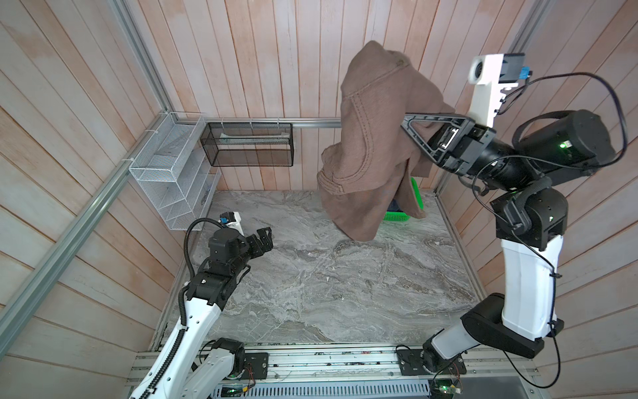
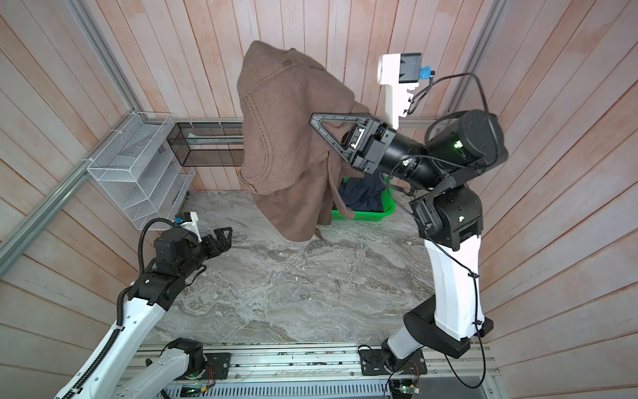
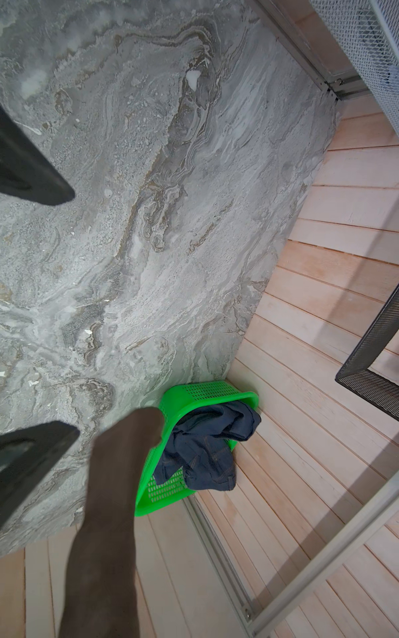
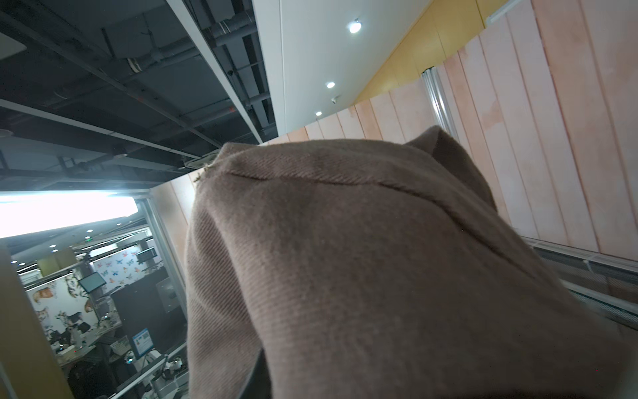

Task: Fold and stack the trousers
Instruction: 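Lift the brown trousers high out of the basket with the right gripper, then lower the trousers onto the table in front of the basket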

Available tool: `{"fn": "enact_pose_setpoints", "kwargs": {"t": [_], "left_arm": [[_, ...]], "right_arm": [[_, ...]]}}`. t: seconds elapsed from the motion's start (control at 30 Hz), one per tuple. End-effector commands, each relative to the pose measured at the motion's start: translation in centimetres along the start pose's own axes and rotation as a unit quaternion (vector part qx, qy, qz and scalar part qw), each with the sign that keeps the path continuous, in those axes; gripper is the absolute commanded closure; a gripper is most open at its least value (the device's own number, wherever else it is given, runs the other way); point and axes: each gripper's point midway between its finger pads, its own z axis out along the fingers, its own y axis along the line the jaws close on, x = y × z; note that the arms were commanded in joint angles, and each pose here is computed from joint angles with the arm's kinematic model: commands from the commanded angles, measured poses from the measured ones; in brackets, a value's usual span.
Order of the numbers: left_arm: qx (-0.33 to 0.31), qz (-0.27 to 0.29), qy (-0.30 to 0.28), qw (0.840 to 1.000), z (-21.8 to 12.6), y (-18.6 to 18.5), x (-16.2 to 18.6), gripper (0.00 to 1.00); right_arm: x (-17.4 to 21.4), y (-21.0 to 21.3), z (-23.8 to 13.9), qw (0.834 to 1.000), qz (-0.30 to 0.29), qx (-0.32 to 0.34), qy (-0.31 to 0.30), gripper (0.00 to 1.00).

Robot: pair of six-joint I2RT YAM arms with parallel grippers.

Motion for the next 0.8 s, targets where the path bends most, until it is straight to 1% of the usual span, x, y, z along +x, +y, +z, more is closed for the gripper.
{"fn": "enact_pose_setpoints", "kwargs": {"t": [0.0, 0.1, 0.17, 0.27, 0.4, 0.6, 0.7, 0.77], "left_arm": [[0.004, -0.008, -0.001, 1.0, -0.3, 0.1, 0.2, 0.0], [0.008, -0.012, -0.004, 1.0, -0.6, -0.1, 0.1, 0.0], [0.008, -0.012, -0.004, 1.0, -0.8, 0.0, 0.1, 0.0], [0.004, -0.013, -0.004, 1.0, -1.0, 0.2, 0.3, 0.0], [0.001, -0.012, 0.001, 1.0, -0.8, 0.4, 0.7, 0.0], [0.002, -0.013, 0.005, 1.0, -0.2, 0.4, 0.9, 0.0], [0.003, -0.014, 0.007, 1.0, 0.0, 0.4, 1.0, 0.0], [0.004, -0.016, 0.01, 1.0, 0.1, 0.5, 1.3, 0.0]], "right_arm": [[-3.6, 5.2, -1.6, 0.994, -0.042, -0.086, -0.045, 1.0], [-3.7, 3.1, -1.3, 0.997, -0.023, -0.064, -0.042, 1.0], [-2.9, 0.2, -0.9, 0.999, -0.011, -0.025, -0.037, 1.0], [-0.5, -5.2, -0.6, 0.999, 0.011, 0.035, -0.021, 1.0], [4.2, -12.3, -1.0, 0.994, 0.048, 0.102, 0.002, 1.0], [11.9, -21.2, -2.2, 0.979, 0.114, 0.165, 0.044, 1.0], [16.9, -25.5, -3.8, 0.964, 0.153, 0.208, 0.065, 1.0], [21.1, -28.2, -5.6, 0.949, 0.182, 0.243, 0.086, 1.0]]}}
